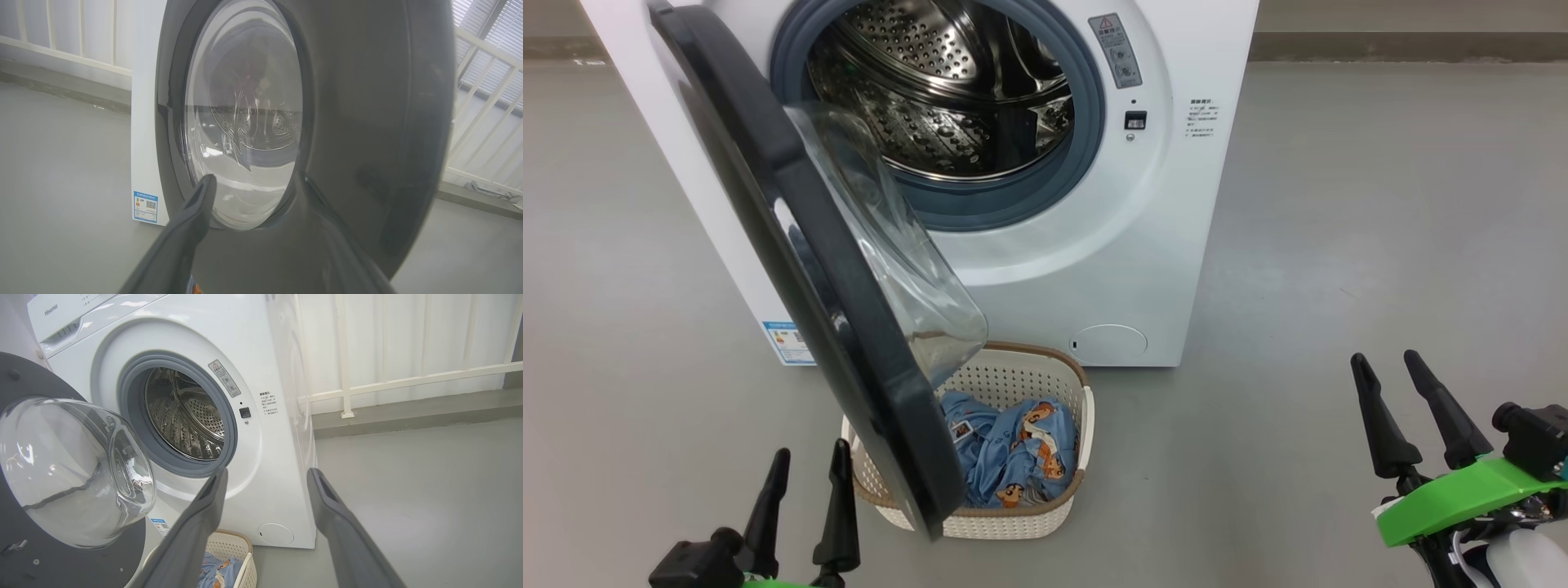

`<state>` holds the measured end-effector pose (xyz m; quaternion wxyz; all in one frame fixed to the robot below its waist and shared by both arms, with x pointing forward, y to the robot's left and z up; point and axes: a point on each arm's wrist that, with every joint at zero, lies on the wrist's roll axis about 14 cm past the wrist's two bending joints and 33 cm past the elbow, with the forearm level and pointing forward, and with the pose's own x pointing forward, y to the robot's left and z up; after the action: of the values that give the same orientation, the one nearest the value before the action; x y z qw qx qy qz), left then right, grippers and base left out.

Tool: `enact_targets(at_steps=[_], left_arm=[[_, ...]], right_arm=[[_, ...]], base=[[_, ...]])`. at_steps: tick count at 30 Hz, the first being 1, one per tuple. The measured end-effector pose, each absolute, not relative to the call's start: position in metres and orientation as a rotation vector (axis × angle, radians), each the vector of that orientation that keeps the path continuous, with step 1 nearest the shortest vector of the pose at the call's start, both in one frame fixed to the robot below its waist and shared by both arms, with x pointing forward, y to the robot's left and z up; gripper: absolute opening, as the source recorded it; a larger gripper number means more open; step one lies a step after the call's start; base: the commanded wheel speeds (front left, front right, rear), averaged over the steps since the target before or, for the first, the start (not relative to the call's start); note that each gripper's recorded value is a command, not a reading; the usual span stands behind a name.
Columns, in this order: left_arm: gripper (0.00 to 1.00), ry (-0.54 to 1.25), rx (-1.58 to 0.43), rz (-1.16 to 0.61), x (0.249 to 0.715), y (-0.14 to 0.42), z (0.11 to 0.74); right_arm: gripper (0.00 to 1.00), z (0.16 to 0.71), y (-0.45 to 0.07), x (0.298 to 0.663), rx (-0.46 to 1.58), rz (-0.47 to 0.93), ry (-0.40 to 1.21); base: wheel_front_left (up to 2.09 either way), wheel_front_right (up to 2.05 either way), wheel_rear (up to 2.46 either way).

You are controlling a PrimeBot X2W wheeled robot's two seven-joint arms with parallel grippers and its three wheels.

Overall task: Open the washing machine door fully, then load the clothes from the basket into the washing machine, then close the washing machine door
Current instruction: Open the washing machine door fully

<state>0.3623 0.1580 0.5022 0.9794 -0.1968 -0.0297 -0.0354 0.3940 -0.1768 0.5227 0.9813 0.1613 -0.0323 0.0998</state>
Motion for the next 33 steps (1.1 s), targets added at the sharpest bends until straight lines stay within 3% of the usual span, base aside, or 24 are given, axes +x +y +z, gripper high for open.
enact_targets(at_steps=[33], left_arm=[[1.0,-0.065,-0.355,-0.089,0.362,0.155,0.504]], right_arm=[[1.0,0.504,-0.175,0.39,0.3,0.185,-0.01]], base=[[0.0,0.0,0.0]])
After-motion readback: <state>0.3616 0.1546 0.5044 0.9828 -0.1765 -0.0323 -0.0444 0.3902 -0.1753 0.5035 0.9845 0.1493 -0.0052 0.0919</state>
